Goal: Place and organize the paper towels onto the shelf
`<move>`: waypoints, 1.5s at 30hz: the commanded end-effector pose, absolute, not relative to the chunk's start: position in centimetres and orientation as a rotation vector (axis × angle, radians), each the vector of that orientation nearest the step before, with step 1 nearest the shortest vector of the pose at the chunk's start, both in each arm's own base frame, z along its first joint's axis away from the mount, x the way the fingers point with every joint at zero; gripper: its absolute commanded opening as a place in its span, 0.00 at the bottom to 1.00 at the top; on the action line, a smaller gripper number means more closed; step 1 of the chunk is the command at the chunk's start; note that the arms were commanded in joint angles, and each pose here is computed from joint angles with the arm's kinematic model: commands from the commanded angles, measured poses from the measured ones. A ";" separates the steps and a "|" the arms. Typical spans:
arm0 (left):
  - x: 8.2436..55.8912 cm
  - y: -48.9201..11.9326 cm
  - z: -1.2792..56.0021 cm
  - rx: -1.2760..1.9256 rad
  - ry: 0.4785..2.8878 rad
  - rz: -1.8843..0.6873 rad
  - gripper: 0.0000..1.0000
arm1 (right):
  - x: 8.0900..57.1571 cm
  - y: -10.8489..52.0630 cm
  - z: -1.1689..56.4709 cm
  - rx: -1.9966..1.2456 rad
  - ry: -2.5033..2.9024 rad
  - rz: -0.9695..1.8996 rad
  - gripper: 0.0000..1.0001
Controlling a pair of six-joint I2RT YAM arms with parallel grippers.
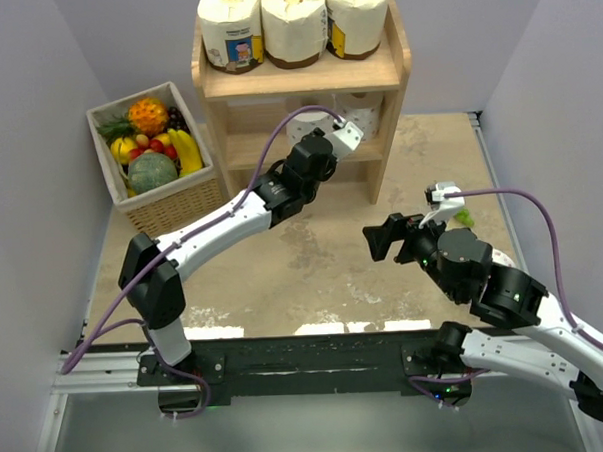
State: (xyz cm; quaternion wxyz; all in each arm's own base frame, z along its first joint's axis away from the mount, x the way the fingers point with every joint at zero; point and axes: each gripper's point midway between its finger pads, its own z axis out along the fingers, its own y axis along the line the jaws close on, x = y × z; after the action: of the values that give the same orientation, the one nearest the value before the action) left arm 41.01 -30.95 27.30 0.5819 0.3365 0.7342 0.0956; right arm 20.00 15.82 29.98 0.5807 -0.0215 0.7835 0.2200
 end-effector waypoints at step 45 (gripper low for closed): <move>28.1 -27.3 29.2 0.731 1.740 -0.432 1.00 | 22.4 15.1 26.4 0.058 2.006 0.212 0.99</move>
State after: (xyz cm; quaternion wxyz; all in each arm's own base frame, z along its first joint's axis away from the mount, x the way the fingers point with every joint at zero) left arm 29.12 -28.25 33.47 0.6081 0.3135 0.7053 -0.1855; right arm 21.42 16.38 25.89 0.5204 -0.0150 0.8449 0.1225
